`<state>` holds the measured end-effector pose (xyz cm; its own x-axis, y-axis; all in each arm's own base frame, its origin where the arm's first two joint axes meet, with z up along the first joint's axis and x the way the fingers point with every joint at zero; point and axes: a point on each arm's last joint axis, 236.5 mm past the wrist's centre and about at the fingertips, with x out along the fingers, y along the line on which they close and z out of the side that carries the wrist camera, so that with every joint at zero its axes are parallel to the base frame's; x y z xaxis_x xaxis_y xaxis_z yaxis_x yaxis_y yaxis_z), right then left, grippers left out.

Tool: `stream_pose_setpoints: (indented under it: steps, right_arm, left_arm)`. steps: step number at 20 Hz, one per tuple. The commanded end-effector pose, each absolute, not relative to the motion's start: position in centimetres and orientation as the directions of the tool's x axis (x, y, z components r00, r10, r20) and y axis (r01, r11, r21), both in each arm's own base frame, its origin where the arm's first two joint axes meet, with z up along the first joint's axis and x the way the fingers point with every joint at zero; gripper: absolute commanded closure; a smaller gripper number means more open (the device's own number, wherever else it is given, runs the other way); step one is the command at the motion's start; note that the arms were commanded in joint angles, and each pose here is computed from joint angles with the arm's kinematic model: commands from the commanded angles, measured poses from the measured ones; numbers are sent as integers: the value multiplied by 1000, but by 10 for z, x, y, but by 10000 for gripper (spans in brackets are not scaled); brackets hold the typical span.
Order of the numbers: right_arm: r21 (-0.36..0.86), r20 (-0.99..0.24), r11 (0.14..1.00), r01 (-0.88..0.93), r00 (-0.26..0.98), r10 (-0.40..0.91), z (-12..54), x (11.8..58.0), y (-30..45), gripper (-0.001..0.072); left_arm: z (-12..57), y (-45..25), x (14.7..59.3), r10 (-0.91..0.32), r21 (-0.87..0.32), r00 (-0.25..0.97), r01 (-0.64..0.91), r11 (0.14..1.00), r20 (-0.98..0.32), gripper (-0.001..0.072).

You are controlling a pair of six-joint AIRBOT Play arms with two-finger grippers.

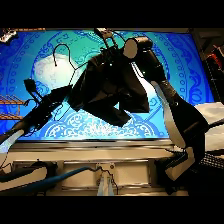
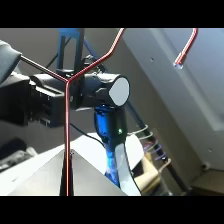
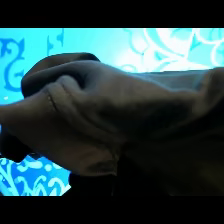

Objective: Fold the clothes and pants, and hang the long-sleeved shirts on hangers.

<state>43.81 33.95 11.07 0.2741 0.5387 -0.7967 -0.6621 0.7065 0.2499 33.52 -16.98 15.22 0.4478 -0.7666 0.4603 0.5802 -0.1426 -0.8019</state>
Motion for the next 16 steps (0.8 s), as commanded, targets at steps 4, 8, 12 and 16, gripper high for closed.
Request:
stream_pose_setpoints:
  steps: [4,8,12,16]
  right_arm:
    - [250,-754,705,-664,323,572,121,450,345,691]
    - [331,-724,665,-669,272,634,128,438,361,690]
    - [369,-727,627,-686,206,655,128,417,375,690]
    - [376,-751,591,-713,140,646,122,392,388,690]
  left_arm:
    - [100,-157,341,-820,-883,465,458,-101,335,695]
    - [97,-153,333,-880,-867,320,467,-176,351,695]
    - [110,-160,350,-891,-862,230,432,-267,391,695]
    - [107,-163,378,-900,-885,202,354,-302,387,695]
